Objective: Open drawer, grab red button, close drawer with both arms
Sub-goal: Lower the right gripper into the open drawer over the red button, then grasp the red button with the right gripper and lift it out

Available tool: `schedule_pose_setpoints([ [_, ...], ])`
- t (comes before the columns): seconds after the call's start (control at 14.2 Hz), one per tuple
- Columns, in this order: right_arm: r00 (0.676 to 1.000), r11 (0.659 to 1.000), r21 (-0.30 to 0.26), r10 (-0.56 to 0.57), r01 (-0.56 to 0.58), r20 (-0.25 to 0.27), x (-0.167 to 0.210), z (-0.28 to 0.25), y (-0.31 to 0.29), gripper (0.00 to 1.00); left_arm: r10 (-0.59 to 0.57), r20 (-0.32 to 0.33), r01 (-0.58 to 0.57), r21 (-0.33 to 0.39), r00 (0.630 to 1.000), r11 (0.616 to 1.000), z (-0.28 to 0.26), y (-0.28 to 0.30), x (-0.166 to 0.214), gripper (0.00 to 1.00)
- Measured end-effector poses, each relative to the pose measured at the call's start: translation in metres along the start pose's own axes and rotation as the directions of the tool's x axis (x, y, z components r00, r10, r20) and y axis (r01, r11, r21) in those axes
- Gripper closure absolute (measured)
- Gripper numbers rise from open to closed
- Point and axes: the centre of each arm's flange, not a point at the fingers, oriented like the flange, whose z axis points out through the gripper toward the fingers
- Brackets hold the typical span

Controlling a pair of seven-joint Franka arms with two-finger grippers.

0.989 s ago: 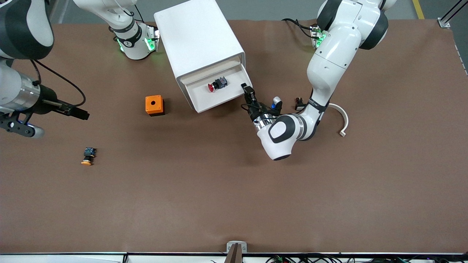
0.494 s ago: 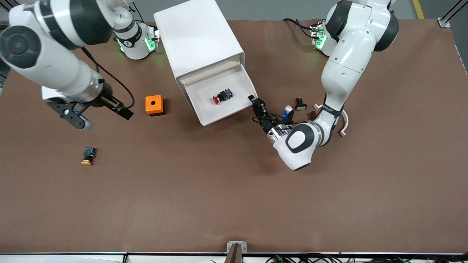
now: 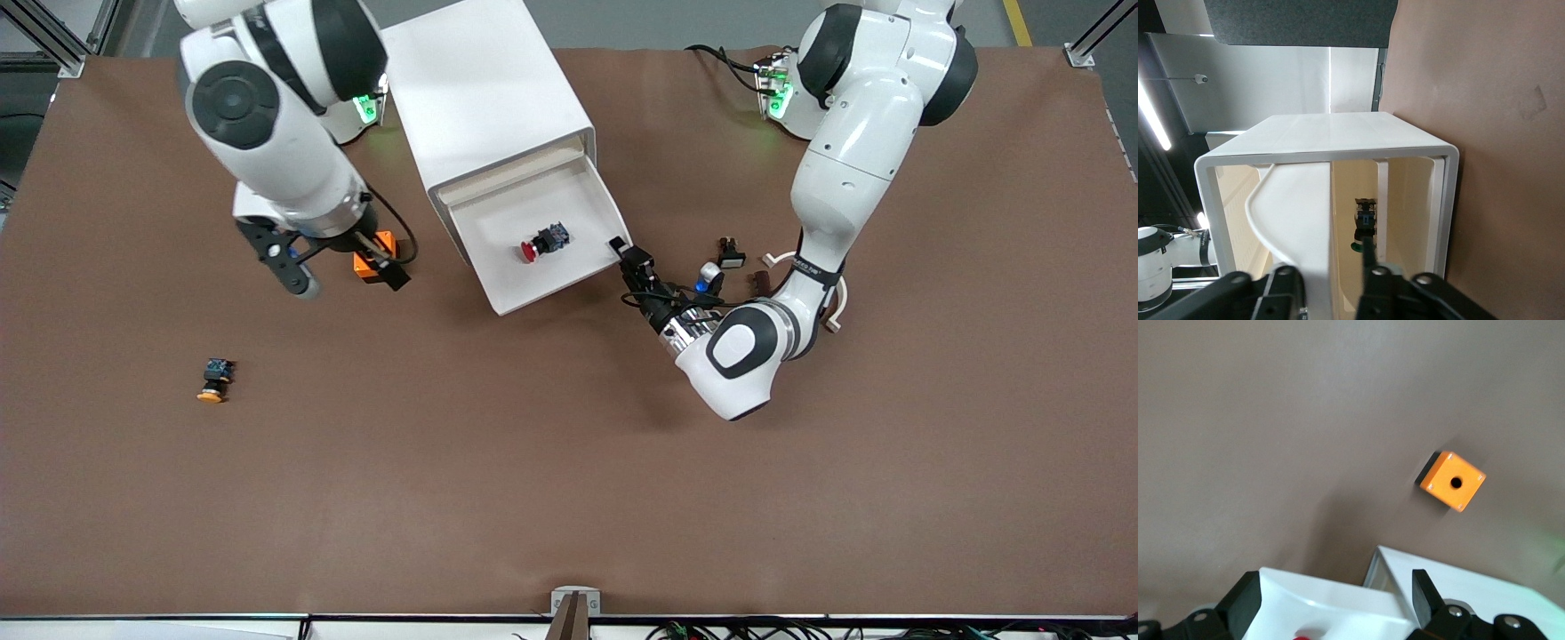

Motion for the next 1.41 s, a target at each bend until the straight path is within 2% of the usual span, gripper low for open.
schedule_pose_setpoints([
  [0.28, 0.997, 0.997, 0.030, 0.078, -0.077, -0.012, -0.069, 0.039, -0.013, 0.00, 0.169, 0.036, -0.169, 0.010, 0.985, 0.986, -0.004, -0.009, -0.008, 0.21],
  [0.42, 0.993, 0.992, 0.046, 0.118, -0.117, -0.013, -0.092, 0.051, -0.021, 0.00, 0.303, 0.064, -0.304, 0.002, 0.951, 0.953, -0.011, -0.021, -0.016, 0.01],
  [0.64, 0.987, 0.987, 0.048, 0.157, -0.156, -0.018, -0.130, 0.082, -0.033, 0.00, 0.536, 0.077, -0.534, -0.042, 0.841, 0.844, -0.028, -0.035, -0.021, 0.00],
  [0.78, 0.985, 0.985, 0.047, 0.170, -0.169, -0.022, -0.153, 0.103, -0.040, 0.00, 0.670, 0.071, -0.665, -0.082, 0.739, 0.742, -0.046, -0.039, -0.017, 0.00],
  [0.92, 0.981, 0.981, 0.043, 0.190, -0.189, -0.026, -0.166, 0.117, -0.046, 0.00, 0.805, -0.009, -0.800, -0.114, 0.593, 0.588, -0.063, -0.040, -0.009, 0.00],
  [1.13, 0.978, 0.977, 0.040, 0.209, -0.207, -0.029, -0.179, 0.128, -0.053, 0.00, 0.923, -0.179, -0.939, -0.106, 0.342, 0.328, -0.075, -0.048, -0.007, 0.00],
  [1.27, 0.977, 0.977, 0.041, 0.211, -0.210, -0.029, -0.183, 0.134, -0.055, 0.02, 0.917, -0.332, -0.973, -0.133, 0.221, 0.187, -0.094, -0.070, -0.012, 0.00],
  [1.41, 0.979, 0.979, 0.042, 0.201, -0.200, -0.031, -0.191, 0.140, -0.056, 0.02, 0.858, -0.497, -0.987, -0.147, 0.131, 0.065, -0.115, -0.102, -0.017, 0.00],
])
